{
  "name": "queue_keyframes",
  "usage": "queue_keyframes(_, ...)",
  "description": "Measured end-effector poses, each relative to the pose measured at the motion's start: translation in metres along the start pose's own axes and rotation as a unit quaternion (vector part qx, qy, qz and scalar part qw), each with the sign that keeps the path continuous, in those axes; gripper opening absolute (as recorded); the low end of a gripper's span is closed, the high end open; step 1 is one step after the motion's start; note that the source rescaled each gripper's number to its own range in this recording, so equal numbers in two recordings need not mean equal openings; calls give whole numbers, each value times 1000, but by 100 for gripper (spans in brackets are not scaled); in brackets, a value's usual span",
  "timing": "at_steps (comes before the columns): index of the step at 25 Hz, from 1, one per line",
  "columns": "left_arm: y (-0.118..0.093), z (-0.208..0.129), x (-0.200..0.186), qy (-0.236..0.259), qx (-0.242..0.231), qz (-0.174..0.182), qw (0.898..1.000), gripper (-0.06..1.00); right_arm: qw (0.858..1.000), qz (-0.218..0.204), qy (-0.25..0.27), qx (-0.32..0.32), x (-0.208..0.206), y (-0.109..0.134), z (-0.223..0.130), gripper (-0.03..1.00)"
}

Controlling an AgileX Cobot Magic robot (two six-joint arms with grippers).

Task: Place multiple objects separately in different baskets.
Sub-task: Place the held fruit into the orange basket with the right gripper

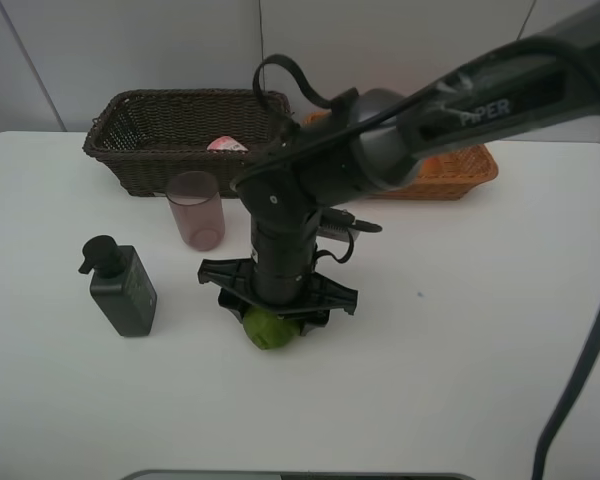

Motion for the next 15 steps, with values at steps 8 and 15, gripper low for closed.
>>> queue_keyframes(8, 0, 0, 0, 0, 0, 0, 1000, 93, 998, 17, -58, -32, -44, 5, 18, 53)
queue_keyframes(15, 0, 0, 0, 0, 0, 0, 1000, 93, 990, -7, -94, -108, -83, -4, 53, 53)
Point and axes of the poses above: a point on each arm's last joint axis where the gripper is mounted, x pointing out along that axis toward the gripper, y along the wrist's bending axis when the last joint is at zero, z = x × y, the point moved 4 cm from there along x, pointing out along that axis toward the gripper, and after that the axes turned 6 degrees about -x, right-handed, at the moved point
